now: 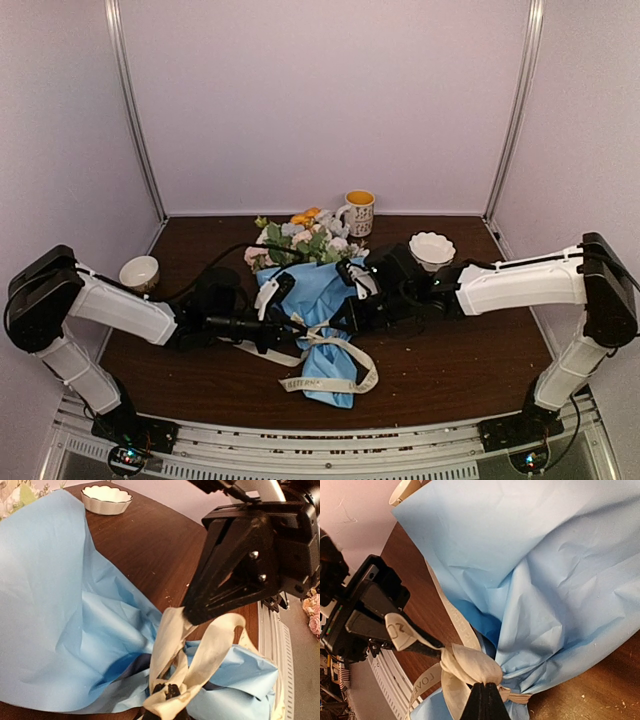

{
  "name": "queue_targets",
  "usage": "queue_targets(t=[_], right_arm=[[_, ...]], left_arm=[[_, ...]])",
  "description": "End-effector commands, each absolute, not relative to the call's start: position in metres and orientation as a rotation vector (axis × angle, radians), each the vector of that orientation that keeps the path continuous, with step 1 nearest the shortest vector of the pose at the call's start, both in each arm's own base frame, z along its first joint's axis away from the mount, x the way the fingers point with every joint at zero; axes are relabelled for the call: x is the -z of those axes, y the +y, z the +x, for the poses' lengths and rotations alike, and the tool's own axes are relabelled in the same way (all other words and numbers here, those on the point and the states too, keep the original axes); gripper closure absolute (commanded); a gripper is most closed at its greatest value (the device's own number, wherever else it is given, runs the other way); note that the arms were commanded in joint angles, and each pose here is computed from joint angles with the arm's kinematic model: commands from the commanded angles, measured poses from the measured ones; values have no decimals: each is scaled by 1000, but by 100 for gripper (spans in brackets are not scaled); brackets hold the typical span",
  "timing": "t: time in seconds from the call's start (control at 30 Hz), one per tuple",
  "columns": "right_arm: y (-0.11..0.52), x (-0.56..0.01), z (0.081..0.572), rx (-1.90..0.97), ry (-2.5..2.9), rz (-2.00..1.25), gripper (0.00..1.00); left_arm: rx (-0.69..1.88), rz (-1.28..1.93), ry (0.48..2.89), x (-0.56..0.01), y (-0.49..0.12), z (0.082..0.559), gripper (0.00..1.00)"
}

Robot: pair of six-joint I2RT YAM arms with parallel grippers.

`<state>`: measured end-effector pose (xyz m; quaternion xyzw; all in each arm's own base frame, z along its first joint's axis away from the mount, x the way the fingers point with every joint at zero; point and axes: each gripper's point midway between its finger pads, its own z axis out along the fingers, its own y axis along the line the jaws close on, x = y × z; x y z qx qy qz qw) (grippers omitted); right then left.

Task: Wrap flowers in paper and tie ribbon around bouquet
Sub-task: Cross the half-tied ribbon over the folded bouquet.

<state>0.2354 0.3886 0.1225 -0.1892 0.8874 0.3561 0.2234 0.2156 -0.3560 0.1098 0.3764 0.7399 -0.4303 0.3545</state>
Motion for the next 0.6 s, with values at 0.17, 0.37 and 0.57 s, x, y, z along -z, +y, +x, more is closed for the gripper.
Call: queue_targets(t=[0.17,0.37,0.57], right_arm=[[384,-136,215,-1115,2388,-512,100],[385,-134,216,-1123,2384,-503,100],[390,-137,219,-1127,2371,-510,100]], left_arm=[[1052,889,2044,-90,-348,237,100],[1044,805,2108,-82,-340,245,80],[990,703,2036,-102,-317,245,46]])
